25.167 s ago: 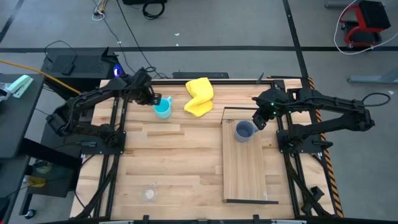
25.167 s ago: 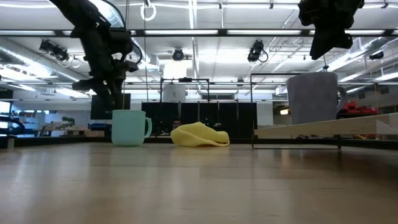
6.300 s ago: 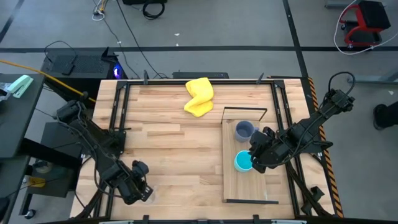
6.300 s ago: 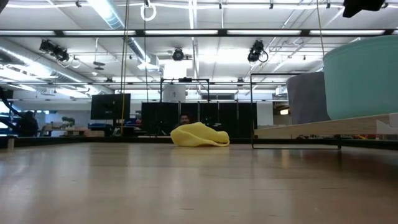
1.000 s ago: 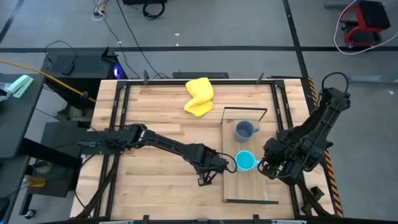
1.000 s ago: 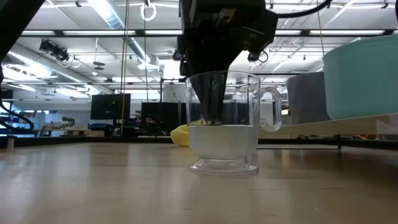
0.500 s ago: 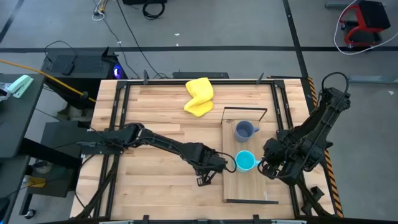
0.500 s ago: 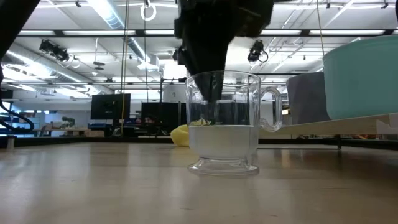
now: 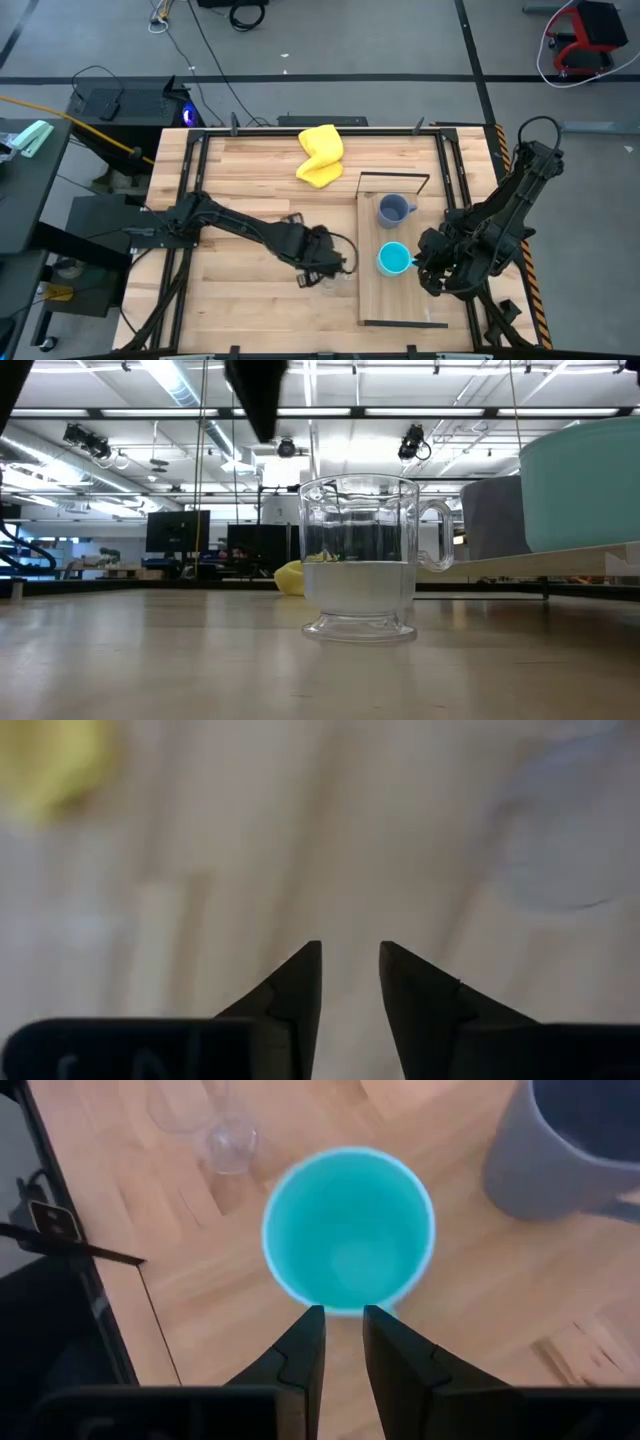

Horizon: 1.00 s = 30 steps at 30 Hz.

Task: Stack small to large cups/mugs on shelf
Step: Put the transparent mug on the shelf

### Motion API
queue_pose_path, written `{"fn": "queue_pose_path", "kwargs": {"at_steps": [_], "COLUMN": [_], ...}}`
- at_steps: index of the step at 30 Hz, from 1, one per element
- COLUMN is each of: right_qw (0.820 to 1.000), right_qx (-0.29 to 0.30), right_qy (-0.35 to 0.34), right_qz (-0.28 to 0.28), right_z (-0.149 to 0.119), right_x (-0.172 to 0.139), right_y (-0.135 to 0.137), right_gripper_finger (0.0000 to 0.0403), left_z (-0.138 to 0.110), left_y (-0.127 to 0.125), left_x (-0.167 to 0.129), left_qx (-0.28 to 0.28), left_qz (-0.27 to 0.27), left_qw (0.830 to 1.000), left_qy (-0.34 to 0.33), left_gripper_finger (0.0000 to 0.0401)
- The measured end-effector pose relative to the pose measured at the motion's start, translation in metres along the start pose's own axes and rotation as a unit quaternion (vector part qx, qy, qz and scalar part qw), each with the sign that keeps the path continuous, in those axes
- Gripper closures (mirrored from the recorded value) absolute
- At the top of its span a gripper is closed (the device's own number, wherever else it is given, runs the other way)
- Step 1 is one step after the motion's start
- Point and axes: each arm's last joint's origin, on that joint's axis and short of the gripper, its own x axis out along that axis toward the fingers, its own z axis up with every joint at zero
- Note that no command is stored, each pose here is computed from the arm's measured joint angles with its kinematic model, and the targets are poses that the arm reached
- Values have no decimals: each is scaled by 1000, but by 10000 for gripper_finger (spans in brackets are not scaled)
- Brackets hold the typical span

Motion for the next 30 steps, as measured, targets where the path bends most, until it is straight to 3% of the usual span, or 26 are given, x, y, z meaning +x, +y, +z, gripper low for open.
{"fn": "queue_pose_path", "kwargs": {"at_steps": [4,9,18,24,30], "right_qw": [1000,999,987,986,983], "right_qx": [-4,-28,-92,-76,-93], "right_qy": [-10,-34,-89,-88,-62], "right_qz": [8,26,99,121,143], "right_z": [10,31,83,117,140], "right_x": [5,13,16,30,64], "right_y": [2,4,9,-5,-6], "right_gripper_finger": [323,323,323,323,323], "left_z": [-16,-33,-94,-130,-142], "left_y": [4,5,33,43,46], "left_x": [-14,-12,37,62,67], "left_qx": [-23,-37,-126,-162,-188], "left_qz": [97,124,203,153,92], "left_qw": [994,991,971,974,978], "left_qy": [-33,-38,27,46,13], "left_gripper_finger": [288,281,286,287,283]}}
